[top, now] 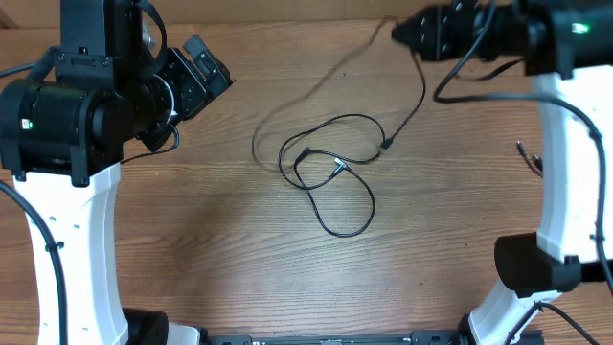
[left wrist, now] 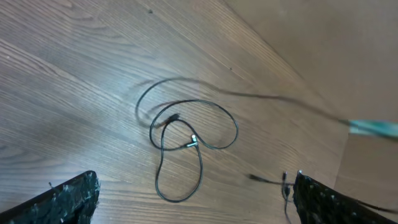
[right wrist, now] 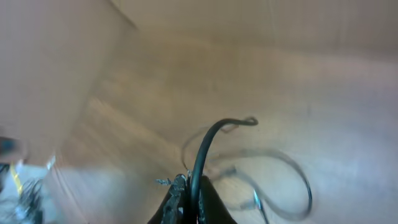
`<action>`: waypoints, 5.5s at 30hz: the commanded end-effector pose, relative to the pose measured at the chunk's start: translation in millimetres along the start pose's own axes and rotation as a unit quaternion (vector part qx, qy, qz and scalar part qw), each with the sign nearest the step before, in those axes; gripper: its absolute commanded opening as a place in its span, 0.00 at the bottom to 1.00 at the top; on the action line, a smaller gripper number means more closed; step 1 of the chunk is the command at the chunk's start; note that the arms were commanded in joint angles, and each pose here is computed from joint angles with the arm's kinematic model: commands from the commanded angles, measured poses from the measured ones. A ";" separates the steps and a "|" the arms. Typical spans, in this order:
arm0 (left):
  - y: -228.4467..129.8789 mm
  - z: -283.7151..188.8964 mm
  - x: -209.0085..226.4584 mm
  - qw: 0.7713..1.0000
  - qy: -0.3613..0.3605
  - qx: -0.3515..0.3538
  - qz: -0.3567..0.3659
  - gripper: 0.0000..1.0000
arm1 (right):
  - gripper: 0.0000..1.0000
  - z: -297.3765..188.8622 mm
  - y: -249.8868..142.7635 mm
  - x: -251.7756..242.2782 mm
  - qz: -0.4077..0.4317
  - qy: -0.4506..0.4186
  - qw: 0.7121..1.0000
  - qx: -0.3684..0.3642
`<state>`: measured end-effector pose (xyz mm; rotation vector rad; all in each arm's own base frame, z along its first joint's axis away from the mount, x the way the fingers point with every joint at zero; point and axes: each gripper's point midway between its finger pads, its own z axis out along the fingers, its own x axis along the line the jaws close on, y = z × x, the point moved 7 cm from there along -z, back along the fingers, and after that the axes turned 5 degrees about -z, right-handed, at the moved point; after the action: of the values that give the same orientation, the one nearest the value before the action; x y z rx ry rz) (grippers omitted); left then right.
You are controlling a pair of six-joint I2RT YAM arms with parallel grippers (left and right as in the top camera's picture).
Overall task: Untangle cables
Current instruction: 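Lift and pull the grasped cable away to the upper right, then bring the open right gripper back over the remaining black cable loop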
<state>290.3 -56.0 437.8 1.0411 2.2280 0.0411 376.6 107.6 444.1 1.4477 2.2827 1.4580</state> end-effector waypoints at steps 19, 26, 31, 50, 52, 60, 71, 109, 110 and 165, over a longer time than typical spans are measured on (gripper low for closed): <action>1.6 0.2 -0.6 1.000 0.003 -0.006 0.012 1.00 | 0.04 -175.8 103.4 96.1 -0.138 -0.108 0.884 -0.433; 1.5 0.2 -0.6 1.000 0.003 -0.006 0.012 1.00 | 0.04 -191.1 109.8 61.2 -0.087 -0.277 0.835 -0.468; 1.5 0.2 -0.6 1.000 0.003 -0.006 0.012 1.00 | 0.04 -190.6 105.6 25.1 -0.075 -0.432 0.791 -0.427; 1.6 0.2 -0.6 1.000 0.003 -0.006 0.012 0.99 | 0.04 -115.9 85.5 -58.6 -0.161 -0.497 0.828 -0.204; 1.5 0.2 -0.6 1.000 0.003 -0.006 0.012 1.00 | 0.04 -117.5 81.5 -67.7 -0.148 -0.537 0.809 -0.186; 1.5 0.2 -0.6 1.000 0.002 -0.006 0.012 1.00 | 0.04 -151.9 73.4 -103.9 -0.041 -0.575 0.783 -0.232; 1.5 0.2 -0.6 1.000 0.003 -0.006 0.012 1.00 | 0.04 -165.1 51.2 -188.8 0.043 -0.582 0.783 -0.217; 1.6 0.2 -0.6 1.000 0.003 -0.006 0.012 1.00 | 1.00 -131.7 -77.4 -375.5 0.263 -0.388 0.878 -0.100; 1.5 0.2 -0.6 1.000 0.003 -0.006 0.012 1.00 | 1.00 -121.0 -74.6 -367.1 0.261 -0.347 0.896 -0.097; 1.5 0.2 -0.6 1.000 0.003 -0.006 0.012 1.00 | 0.99 125.3 -207.3 -209.7 0.239 -0.097 0.880 0.399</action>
<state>290.3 -56.0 437.9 1.0410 2.2276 0.0412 430.3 15.5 135.3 2.2337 2.6414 0.3851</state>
